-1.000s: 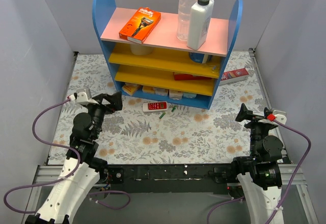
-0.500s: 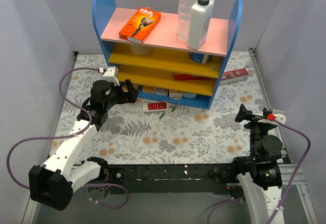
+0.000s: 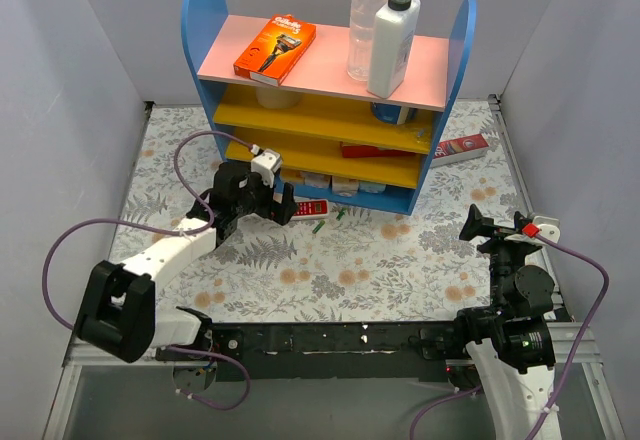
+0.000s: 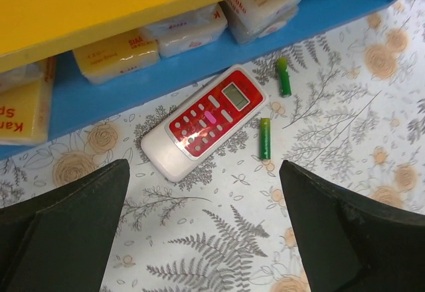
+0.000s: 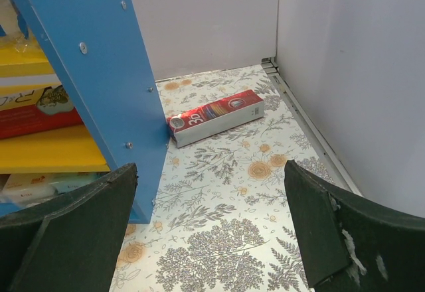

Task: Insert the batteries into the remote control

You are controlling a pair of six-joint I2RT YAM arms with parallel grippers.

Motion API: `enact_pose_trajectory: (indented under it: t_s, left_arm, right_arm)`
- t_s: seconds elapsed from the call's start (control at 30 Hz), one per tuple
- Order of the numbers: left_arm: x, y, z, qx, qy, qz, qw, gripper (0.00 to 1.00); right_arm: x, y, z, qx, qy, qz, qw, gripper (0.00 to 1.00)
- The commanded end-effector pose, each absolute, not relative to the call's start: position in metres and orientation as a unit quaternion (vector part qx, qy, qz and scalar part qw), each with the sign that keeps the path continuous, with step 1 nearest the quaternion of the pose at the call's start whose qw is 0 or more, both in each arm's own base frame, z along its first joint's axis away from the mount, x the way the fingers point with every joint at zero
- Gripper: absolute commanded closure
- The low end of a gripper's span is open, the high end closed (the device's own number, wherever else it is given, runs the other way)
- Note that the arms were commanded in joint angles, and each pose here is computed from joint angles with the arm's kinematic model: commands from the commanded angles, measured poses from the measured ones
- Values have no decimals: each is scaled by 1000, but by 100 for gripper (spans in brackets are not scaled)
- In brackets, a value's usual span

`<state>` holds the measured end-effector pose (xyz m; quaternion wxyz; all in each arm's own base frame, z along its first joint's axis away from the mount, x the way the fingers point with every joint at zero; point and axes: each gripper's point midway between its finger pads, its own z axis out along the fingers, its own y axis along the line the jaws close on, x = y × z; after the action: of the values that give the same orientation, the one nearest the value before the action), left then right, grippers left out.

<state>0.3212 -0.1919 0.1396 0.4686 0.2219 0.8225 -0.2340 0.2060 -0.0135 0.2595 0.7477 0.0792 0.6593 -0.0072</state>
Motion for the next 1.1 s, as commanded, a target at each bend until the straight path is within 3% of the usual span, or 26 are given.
enact_pose_trajectory:
  t_s: [0.0, 0.77, 1.07]
  left_arm:
    - [331, -207, 128, 310, 792, -230, 473, 2]
    - [360, -224, 62, 358, 809, -224, 408, 2]
    - [365, -221, 43, 357, 824, -211, 386, 8]
  right_arm:
    - [164, -23, 313, 102, 556, 16, 825, 2]
    - [165, -21, 311, 96, 558, 19, 824, 2]
    - [165, -20, 311, 94, 558, 20, 824, 2]
